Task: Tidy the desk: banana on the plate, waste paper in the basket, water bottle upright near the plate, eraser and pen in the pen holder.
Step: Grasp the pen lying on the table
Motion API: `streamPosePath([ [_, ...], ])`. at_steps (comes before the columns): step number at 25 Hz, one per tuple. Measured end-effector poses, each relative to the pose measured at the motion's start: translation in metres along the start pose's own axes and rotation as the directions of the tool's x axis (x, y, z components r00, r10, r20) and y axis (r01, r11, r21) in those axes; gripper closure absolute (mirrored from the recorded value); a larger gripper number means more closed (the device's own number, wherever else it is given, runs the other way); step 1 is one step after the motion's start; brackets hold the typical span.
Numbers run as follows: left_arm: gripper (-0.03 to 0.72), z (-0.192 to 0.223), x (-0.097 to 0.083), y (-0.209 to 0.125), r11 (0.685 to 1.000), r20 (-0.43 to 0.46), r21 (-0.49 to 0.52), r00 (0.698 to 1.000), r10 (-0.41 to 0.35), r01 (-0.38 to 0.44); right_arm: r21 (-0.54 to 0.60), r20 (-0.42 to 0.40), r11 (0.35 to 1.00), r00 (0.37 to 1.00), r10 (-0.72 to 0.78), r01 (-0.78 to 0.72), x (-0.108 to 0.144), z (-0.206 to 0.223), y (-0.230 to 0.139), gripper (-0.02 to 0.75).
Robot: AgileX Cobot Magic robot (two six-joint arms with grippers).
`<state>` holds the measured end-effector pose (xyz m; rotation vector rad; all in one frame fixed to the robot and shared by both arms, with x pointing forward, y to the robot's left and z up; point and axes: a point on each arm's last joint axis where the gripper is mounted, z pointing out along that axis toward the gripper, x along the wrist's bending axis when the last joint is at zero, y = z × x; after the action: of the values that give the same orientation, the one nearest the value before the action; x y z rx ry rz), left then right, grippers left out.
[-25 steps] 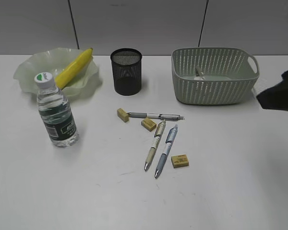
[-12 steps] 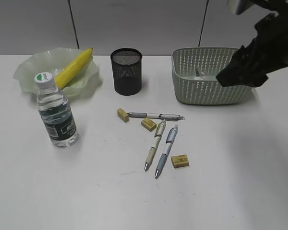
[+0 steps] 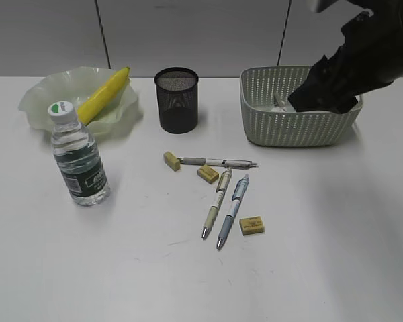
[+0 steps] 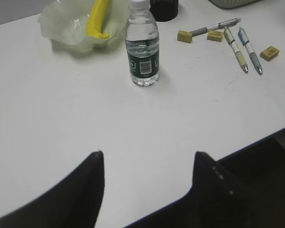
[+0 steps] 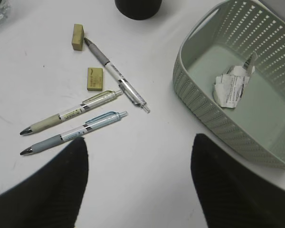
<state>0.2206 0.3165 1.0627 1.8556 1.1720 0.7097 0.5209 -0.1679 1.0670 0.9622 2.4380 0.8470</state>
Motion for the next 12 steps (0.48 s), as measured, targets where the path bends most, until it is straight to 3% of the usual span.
streamPosePath([
  [7,0.248,0.0,-0.0007,0.0007,1.0,0.008,-0.008,1.0,-0.003,0.003,-0.006,-0.003,1.0,1.0,0.007,-0.007,0.0004,0.0003,0.0006,0.203],
  [12,0.248,0.0073,-0.0055,0.0078,0.994,0.058,-0.109,0.998,-0.021,0.027,-0.008,-0.002,1.0,1.0,0.005,-0.005,0.0006,0.0003,0.0009,0.203],
])
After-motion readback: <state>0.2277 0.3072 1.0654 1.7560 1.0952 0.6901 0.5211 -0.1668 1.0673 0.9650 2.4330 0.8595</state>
